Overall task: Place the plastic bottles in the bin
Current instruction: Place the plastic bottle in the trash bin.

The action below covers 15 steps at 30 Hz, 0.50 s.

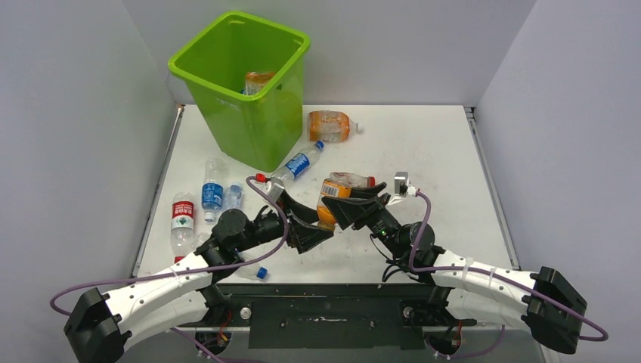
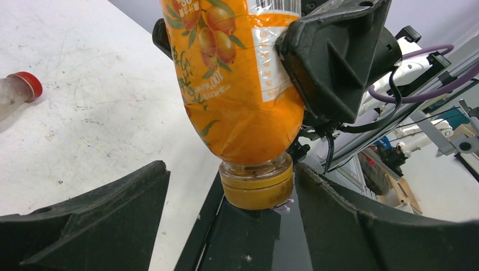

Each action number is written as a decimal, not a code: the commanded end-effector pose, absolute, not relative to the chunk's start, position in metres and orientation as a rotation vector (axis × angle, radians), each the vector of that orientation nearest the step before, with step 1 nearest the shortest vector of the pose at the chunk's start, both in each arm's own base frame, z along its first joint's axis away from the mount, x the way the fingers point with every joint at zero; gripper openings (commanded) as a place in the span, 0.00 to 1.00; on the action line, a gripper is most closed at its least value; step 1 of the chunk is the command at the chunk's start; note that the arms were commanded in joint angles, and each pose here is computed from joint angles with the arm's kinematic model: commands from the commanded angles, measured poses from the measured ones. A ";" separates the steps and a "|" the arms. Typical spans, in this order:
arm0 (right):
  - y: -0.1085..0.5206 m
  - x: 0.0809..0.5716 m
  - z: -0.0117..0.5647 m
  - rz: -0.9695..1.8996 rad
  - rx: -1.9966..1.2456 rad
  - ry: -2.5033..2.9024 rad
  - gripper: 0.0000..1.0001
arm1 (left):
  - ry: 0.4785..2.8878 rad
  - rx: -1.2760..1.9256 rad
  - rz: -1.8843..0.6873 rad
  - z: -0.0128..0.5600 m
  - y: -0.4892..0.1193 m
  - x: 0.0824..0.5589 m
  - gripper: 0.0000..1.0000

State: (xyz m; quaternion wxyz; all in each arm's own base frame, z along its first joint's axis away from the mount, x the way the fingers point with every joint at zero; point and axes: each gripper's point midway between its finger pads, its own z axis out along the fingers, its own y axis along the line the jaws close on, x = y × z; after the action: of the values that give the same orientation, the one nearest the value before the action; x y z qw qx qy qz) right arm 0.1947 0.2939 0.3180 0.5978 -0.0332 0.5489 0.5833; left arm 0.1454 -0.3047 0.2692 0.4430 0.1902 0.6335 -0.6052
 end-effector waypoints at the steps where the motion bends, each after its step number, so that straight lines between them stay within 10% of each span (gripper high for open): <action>1: 0.290 0.182 0.346 1.421 -0.092 1.182 0.53 | 1.411 0.506 -1.515 0.310 -0.306 0.144 0.75; 11: 0.295 0.174 0.341 1.422 -0.146 1.205 0.57 | 1.395 0.568 -1.534 0.314 -0.315 0.137 0.16; 15: 0.296 0.172 0.339 1.379 -0.199 1.265 0.99 | 1.421 0.587 -1.447 0.313 -0.310 0.142 0.00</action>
State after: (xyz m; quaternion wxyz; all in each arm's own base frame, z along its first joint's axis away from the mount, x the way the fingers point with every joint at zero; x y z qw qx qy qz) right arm 0.1886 0.2936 0.3169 0.5939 -0.0492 0.5537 0.5816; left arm 0.1383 -0.3143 0.2757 0.4421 0.2237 0.6175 -0.6109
